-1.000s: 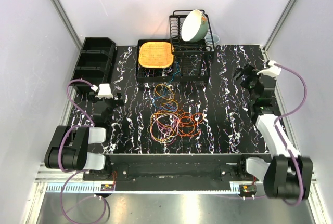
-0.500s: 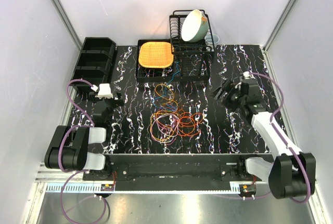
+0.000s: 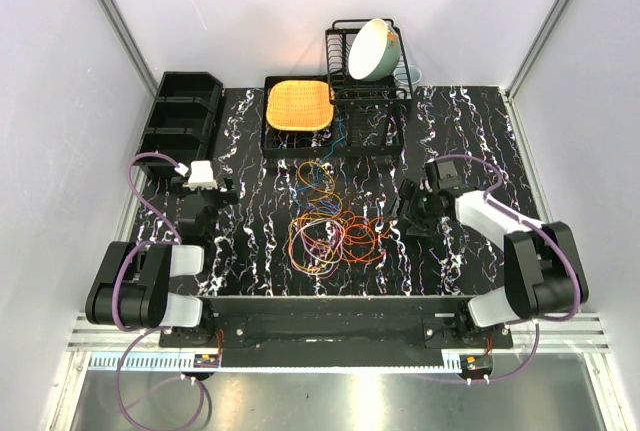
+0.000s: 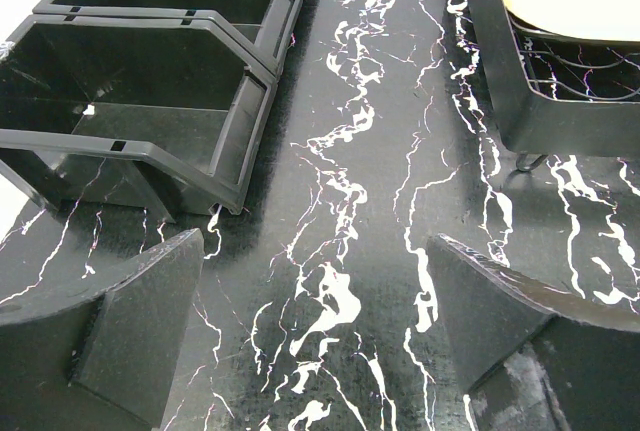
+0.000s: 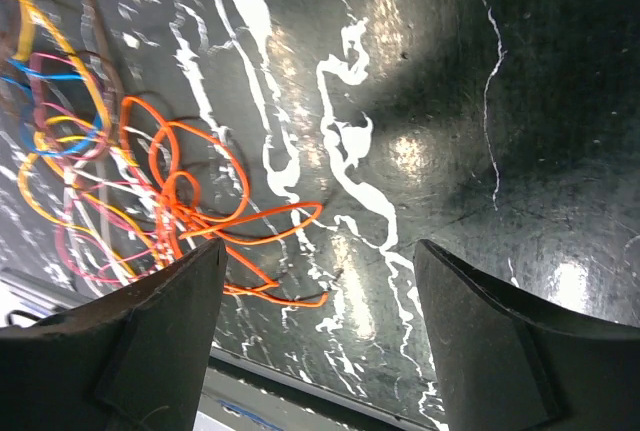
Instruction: Untangle the cables
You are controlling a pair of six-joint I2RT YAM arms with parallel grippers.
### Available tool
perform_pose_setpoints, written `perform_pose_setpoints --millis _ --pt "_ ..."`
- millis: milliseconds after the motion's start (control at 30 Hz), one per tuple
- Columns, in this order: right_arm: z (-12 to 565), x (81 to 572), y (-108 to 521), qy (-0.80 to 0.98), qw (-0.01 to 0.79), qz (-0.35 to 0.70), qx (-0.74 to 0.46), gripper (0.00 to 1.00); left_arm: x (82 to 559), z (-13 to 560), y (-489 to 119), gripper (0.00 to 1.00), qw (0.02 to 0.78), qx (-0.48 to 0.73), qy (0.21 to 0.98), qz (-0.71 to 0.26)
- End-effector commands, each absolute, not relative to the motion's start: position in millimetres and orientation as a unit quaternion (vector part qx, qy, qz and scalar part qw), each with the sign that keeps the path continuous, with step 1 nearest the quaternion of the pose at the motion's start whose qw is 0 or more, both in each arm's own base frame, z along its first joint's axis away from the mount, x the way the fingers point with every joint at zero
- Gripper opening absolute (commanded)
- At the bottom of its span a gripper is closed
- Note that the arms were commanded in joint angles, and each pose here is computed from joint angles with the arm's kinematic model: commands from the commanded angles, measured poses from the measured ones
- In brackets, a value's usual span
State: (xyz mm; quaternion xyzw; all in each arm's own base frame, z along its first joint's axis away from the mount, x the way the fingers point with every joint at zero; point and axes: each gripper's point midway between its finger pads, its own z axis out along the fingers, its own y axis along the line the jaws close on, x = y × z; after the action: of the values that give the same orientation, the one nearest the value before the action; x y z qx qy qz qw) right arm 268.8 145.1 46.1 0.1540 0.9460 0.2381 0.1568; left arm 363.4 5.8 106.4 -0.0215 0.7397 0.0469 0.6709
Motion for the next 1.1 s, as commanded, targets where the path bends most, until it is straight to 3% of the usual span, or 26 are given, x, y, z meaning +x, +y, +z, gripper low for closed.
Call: perform_pose_setpoints --millis 0,200,333,433,467,567,600,667,700,733,767,800,867,967,1000,1067 --pt "52 276 155 0.95 0.162 0.241 0.115 0.8 371 126 4 0.99 0.696 -0.023 0.716 0.042" --pt "45 283 166 0.953 0.153 0.249 0.078 0.75 371 126 4 0.99 0.697 -0.023 0.716 0.041" --pt "35 297 169 0.958 0.145 0.24 0.064 0.67 371 126 4 0.99 0.696 -0.022 0.716 0.041" --pt "37 305 173 0.958 0.151 0.24 0.052 0.5 372 125 4 0.99 0.695 -0.022 0.718 0.038" --pt "40 308 175 0.957 0.154 0.242 0.047 0.38 372 125 3 0.99 0.695 -0.021 0.718 0.037" --pt "51 316 185 0.951 0.161 0.263 0.033 0.2 369 136 13 0.99 0.7 -0.048 0.71 0.052" --pt "55 316 190 0.948 0.159 0.274 0.028 0.09 374 151 18 0.99 0.706 -0.061 0.703 0.062" --pt "64 321 195 0.943 0.164 0.288 0.024 0.01 374 139 21 0.99 0.657 -0.075 0.747 0.066" --pt "69 321 199 0.94 0.162 0.298 0.025 0.0 387 179 19 0.99 0.675 -0.099 0.73 0.048" --pt "84 326 203 0.934 0.176 0.31 0.022 0.0 381 160 15 0.99 0.618 -0.096 0.779 0.044" --pt "94 329 205 0.931 0.181 0.317 0.022 0.0 383 170 6 0.99 0.605 -0.086 0.791 0.025" --pt "114 332 207 0.924 0.196 0.328 0.018 0.0 395 214 -11 0.99 0.622 -0.079 0.779 -0.022" --pt "161 344 213 0.912 0.226 0.342 0.009 0.0 385 219 -26 0.99 0.579 -0.099 0.808 -0.05" --pt "262 353 218 0.879 0.299 0.372 -0.014 0.0 378 249 -42 0.99 0.562 -0.141 0.808 -0.11" --pt "324 357 220 0.85 0.352 0.39 -0.032 0.0 374 249 -42 0.99 0.548 -0.179 0.807 -0.128" --pt "378 348 219 0.83 0.383 0.404 -0.04 0.0 369 236 -37 0.99 0.513 -0.233 0.814 -0.143"
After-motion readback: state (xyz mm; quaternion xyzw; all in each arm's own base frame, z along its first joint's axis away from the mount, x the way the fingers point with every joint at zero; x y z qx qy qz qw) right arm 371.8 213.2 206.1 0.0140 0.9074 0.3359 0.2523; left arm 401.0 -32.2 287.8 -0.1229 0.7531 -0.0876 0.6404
